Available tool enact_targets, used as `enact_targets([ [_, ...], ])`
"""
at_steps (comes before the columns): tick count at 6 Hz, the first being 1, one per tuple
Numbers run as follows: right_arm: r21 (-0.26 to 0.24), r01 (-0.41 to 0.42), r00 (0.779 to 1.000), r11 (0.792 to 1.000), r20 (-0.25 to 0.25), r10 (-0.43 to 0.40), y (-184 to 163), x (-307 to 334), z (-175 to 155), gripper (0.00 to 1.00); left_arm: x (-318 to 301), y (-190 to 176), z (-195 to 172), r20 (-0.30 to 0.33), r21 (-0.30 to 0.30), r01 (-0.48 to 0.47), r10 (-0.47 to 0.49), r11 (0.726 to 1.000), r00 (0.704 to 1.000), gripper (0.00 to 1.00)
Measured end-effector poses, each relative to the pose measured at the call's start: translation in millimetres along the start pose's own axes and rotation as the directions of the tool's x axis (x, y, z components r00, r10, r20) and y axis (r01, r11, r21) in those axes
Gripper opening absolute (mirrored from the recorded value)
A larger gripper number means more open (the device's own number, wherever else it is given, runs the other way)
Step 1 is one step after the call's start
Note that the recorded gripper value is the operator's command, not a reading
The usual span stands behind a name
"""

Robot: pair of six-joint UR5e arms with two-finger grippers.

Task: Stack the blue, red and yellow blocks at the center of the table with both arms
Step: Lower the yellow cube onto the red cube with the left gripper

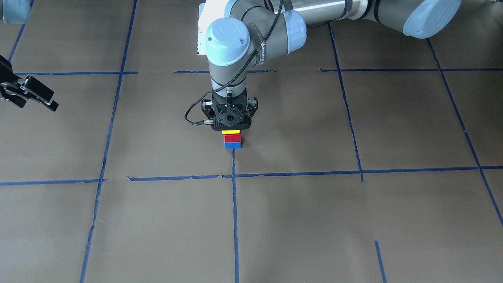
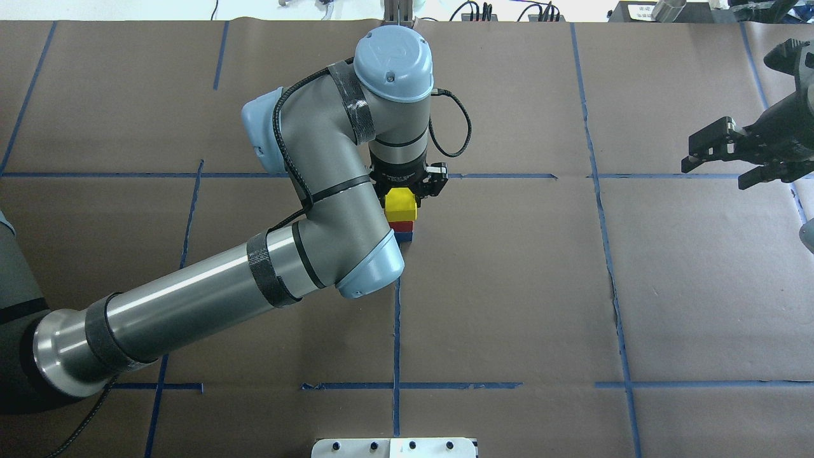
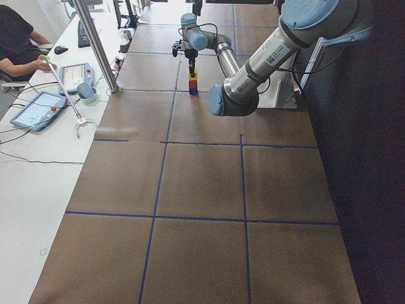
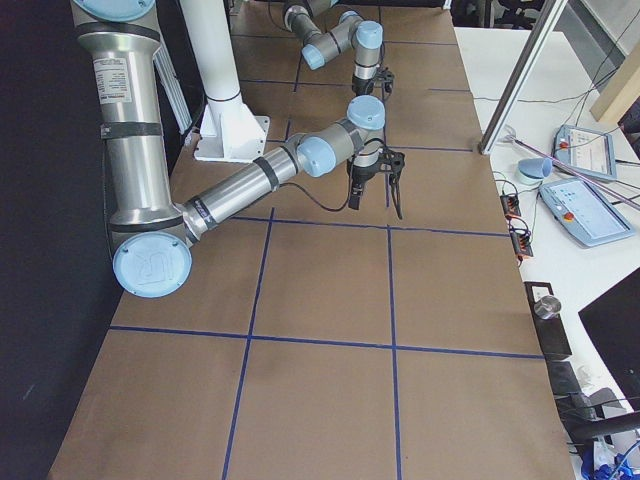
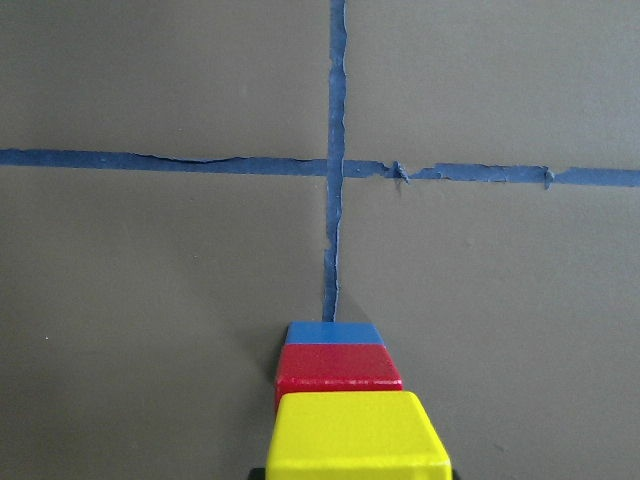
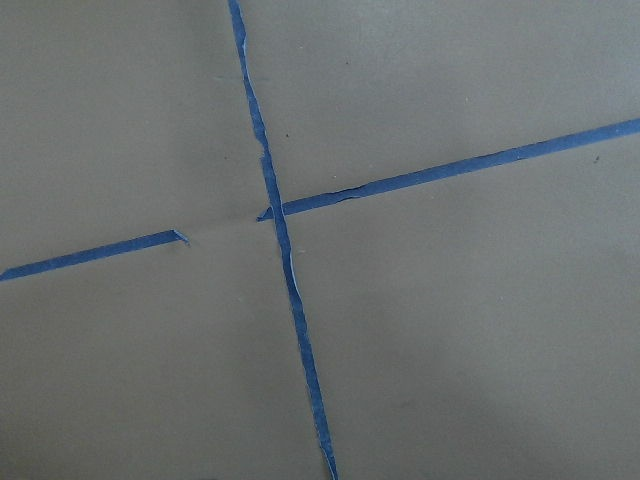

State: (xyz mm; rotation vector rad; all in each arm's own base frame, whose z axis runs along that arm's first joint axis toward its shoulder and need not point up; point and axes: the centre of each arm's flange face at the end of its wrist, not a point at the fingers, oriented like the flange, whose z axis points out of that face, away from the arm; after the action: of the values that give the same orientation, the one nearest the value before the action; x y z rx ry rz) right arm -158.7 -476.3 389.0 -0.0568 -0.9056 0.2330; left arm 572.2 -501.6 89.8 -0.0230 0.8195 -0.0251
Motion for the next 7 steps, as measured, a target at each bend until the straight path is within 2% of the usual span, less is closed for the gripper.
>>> enact_targets([
  [6, -0.001, -0.002, 1.0, 1.0, -0.001, 0.002, 0.3, -0.2, 0.7, 1.0, -5.0, 1.1, 2.9, -0.002, 0.002, 0.003, -0.003, 1.0, 1.0, 0.14],
  [7, -0.001, -0.002, 1.0, 1.0, 0.0, 0.002, 0.3, -0.3, 0.7, 1.0, -4.7, 1.3, 2.3, -0.003, 0.003, 0.002, -0.002, 1.0, 1.0, 0.23],
])
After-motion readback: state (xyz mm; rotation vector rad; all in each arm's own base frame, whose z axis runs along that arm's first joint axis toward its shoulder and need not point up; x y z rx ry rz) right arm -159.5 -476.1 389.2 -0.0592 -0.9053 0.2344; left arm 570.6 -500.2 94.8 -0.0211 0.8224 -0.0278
